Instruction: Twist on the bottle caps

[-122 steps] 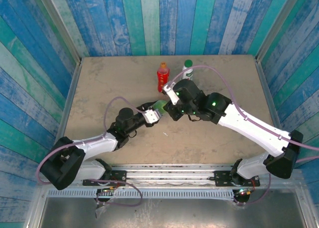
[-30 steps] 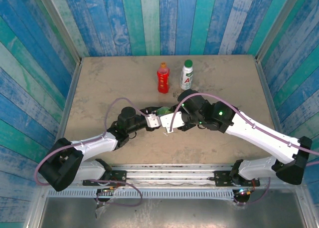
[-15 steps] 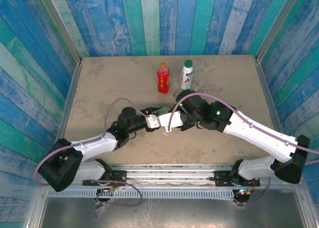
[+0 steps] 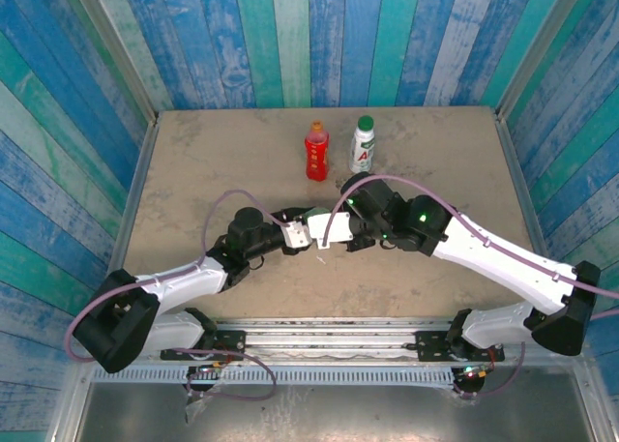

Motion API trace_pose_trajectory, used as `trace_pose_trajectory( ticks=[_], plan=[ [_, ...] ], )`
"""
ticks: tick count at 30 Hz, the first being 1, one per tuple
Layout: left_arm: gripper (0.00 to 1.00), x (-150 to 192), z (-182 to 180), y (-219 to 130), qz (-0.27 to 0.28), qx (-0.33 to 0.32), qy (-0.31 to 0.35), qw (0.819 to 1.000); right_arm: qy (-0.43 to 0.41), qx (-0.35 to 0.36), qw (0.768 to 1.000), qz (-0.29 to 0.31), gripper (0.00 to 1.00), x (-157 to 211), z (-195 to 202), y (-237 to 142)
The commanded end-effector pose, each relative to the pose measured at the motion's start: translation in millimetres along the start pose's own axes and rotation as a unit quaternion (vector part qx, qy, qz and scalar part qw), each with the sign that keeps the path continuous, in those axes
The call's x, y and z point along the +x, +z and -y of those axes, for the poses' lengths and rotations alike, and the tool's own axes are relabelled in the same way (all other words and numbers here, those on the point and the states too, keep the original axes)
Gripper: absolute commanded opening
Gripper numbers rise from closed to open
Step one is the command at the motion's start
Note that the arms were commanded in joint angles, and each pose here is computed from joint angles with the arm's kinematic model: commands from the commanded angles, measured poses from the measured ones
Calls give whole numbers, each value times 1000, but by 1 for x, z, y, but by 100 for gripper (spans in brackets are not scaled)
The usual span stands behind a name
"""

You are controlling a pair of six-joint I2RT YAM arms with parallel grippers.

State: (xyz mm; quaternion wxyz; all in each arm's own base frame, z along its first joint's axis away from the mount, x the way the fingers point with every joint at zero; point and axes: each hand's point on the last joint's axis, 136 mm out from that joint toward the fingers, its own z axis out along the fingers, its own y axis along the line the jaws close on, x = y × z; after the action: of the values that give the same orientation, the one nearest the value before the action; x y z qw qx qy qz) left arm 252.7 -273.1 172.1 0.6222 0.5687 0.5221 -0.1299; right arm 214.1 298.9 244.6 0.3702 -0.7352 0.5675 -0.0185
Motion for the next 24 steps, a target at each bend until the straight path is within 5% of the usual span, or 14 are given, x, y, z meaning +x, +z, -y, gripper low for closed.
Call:
trace_pose_trajectory(
  ticks=[1, 6, 9, 11, 13, 17, 24],
  plan=[
    [59, -20, -15, -5, 34, -35, 7, 999, 180, 63, 982, -10, 3, 1, 34, 2],
    [59, -23, -22, -1, 41, -46, 2, 998, 416, 70, 907, 1, 1, 4, 37, 11],
    [59, -24, -25, 0, 43, -51, 1, 998, 556, 54, 829, 19, 1, 2, 30, 18],
    [59, -23, -26, 1, 44, -54, -1, 998, 655, 40, 755, 14, 1, 6, 23, 21],
    [59, -23, -26, 2, 45, -54, -2, 998, 693, -10, 720, 28, 1, -4, 10, 25],
    [59, -25, -26, 3, 51, -52, -3, 997, 658, 5, 753, 5, 10, 8, 5, 19],
    [59, -19, -21, 3, 41, -45, -5, 998, 446, 44, 894, 2, 40, 22, 14, -18]
  ],
)
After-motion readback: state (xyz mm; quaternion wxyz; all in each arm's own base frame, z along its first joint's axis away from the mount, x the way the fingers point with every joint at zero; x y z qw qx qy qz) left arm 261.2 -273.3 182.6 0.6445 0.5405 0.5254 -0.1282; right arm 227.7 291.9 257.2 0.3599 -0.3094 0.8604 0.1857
